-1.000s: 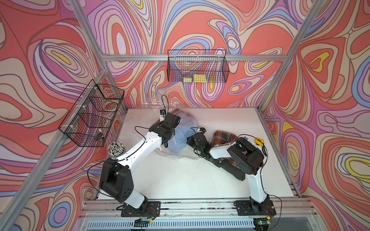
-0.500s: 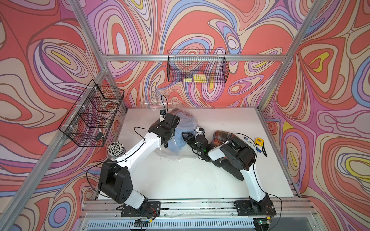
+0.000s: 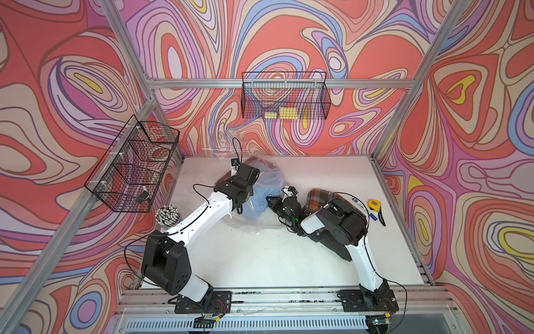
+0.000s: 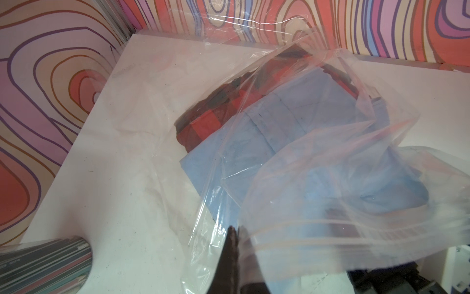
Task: Take the shirt out of the vacuum bag
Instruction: Take out the shirt from the vacuum bag.
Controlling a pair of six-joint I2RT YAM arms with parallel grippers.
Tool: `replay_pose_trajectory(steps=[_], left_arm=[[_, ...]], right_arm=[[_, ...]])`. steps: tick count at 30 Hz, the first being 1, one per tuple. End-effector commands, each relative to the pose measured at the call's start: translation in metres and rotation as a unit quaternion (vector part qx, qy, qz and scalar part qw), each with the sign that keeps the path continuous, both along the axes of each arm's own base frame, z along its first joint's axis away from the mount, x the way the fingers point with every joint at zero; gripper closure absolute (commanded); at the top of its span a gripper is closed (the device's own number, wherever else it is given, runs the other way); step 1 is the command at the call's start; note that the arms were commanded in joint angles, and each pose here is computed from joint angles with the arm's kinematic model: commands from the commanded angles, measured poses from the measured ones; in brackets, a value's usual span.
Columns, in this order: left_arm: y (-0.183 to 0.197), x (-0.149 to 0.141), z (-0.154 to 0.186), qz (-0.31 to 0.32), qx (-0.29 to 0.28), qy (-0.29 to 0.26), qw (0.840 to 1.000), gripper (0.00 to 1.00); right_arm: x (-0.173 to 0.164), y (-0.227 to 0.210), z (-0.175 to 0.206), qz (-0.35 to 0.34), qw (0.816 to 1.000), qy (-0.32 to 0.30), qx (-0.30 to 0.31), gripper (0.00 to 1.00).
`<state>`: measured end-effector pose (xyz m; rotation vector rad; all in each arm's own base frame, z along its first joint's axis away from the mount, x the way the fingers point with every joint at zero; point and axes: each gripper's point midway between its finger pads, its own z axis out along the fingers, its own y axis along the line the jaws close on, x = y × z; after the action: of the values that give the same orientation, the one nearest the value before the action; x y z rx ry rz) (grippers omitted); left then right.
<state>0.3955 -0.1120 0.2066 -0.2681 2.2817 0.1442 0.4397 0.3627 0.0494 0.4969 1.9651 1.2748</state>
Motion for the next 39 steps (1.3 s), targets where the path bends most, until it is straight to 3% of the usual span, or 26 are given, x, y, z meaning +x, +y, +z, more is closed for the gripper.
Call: replay_pose_trajectory(steps=[1, 11, 19, 29, 32, 39], left_arm=[[0.005, -0.003, 0.005, 0.003, -0.002, -0.010, 1.000, 1.00], [0.005, -0.003, 0.005, 0.003, -0.001, -0.009, 1.000, 1.00], [0.005, -0.003, 0.007, 0.002, -0.002, -0.010, 1.000, 1.00], [0.004, -0.003, 0.009, -0.001, -0.005, -0.013, 1.000, 1.00], [0.004, -0.003, 0.009, -0.001, -0.003, -0.013, 1.000, 1.00], [0.004, -0.003, 0.012, -0.003, -0.003, -0.016, 1.000, 1.00]], right_arm=[[-0.004, -0.001, 0.021, 0.007, 1.000, -0.011, 0.005, 1.00], [0.007, 0.003, 0.082, 0.026, 0.998, -0.037, 0.033, 1.00], [0.007, 0.009, 0.067, 0.043, 0.998, -0.013, 0.032, 1.00], [-0.006, 0.006, 0.044, 0.059, 0.998, 0.018, -0.014, 0.36], [-0.008, 0.002, 0.037, 0.052, 0.998, 0.036, -0.028, 0.30], [-0.015, -0.009, 0.016, 0.026, 0.994, 0.098, -0.033, 0.27]])
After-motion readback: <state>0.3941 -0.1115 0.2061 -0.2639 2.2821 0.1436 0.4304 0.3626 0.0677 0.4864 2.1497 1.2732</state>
